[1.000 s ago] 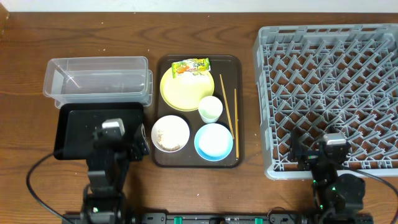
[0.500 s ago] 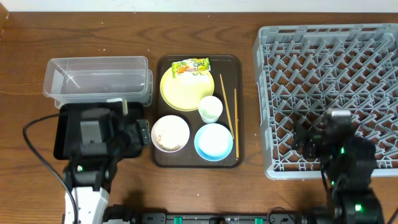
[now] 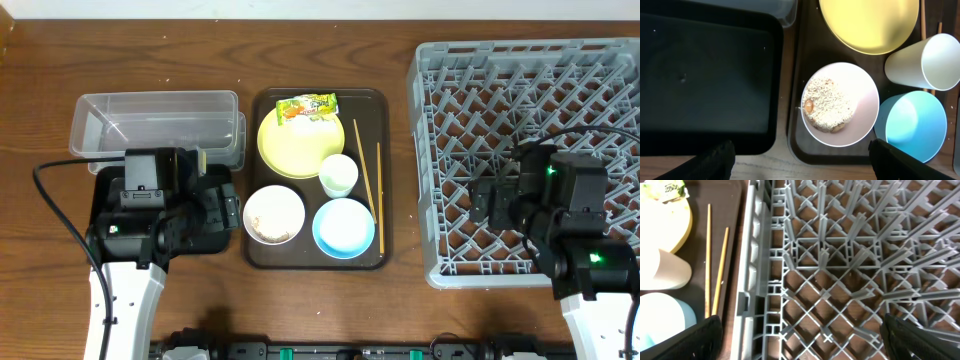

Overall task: Sort waste into correct bins and load items into the dishwasher rack
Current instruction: 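Move the left gripper over the yellow plate toward the tissue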

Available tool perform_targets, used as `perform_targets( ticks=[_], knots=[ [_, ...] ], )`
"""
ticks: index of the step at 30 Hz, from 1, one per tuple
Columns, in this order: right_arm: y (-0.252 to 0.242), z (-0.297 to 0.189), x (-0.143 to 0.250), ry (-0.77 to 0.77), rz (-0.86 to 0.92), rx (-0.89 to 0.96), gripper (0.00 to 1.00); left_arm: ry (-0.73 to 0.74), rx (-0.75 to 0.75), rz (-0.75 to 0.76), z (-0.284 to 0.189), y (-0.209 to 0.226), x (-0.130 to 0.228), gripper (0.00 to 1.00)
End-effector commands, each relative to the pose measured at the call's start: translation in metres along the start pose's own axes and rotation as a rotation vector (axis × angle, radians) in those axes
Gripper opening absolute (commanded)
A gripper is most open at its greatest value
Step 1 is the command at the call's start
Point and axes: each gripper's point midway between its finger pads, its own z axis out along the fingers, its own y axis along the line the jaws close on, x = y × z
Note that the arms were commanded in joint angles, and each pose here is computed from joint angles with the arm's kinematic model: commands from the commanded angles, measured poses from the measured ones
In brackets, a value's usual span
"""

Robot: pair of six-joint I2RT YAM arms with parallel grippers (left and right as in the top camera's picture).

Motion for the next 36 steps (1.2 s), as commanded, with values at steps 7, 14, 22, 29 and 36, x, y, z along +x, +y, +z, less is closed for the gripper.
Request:
perform_targets(
  ticks=[7,14,22,29,36],
  knots=[
    [0.011,-0.005,-0.008,-0.021,-0.004,-0.05,0.99,-0.096,0.031,-0.006,-0.008,-0.009,-0.031,0.88],
    [0.011,-0.005,-0.011,-0.032,-0.005,-0.05,0.99,-0.133,0.04,0.004,-0.007,-0.019,-0.08,0.88],
    [0.011,-0.004,-0.01,-0.028,-0.004,-0.05,0.99,-0.129,0.088,0.087,0.04,-0.056,-0.129,0.88],
    [0.011,-0.003,-0.007,-0.016,-0.003,-0.049,0.99,-0.115,0.071,0.184,0.104,-0.085,-0.135,0.87],
    [0.01,-0.002,-0.003,0.003,-0.001,-0.049,0.99,-0.071,0.076,0.241,0.166,-0.106,-0.125,0.87]
  ],
)
